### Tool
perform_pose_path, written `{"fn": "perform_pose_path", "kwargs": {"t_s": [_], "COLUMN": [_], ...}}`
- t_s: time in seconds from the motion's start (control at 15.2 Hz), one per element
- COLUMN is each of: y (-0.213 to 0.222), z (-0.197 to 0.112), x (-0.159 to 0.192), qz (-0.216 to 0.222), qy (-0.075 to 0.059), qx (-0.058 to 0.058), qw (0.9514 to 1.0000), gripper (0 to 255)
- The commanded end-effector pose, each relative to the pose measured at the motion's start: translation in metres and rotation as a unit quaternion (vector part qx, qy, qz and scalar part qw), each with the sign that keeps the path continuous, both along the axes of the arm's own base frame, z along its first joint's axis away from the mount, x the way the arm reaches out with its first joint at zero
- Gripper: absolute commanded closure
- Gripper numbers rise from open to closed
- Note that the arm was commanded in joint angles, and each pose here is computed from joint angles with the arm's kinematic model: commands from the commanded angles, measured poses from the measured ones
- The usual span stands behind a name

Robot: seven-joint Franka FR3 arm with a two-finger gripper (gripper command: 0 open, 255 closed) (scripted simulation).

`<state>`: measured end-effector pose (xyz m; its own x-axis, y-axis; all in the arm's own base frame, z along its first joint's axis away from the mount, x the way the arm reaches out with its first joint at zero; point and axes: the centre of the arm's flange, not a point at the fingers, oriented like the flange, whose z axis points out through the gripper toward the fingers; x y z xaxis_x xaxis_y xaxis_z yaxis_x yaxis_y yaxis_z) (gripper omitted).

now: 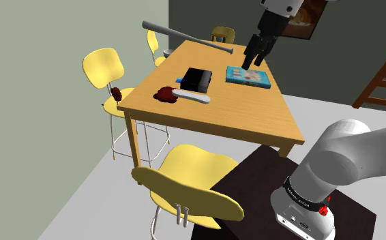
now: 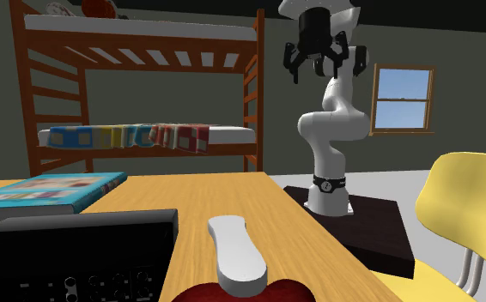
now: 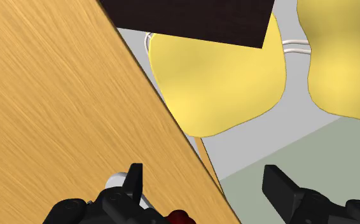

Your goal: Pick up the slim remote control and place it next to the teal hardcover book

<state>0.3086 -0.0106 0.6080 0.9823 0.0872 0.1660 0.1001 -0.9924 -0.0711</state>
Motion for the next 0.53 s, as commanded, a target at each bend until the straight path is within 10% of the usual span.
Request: {"fn": "perform_pose_path", "kwargs": {"t_s": [0.0,0.46], "y": [0.000,-0.022], "z": [0.000,-0.054], "x": [0.000,0.074], "qz": [0.000,0.065], "qy": [0.000,0.004], "qx": [0.000,-0.014], "qw": [1.0000,0.9978], "gripper": [0,0]}}
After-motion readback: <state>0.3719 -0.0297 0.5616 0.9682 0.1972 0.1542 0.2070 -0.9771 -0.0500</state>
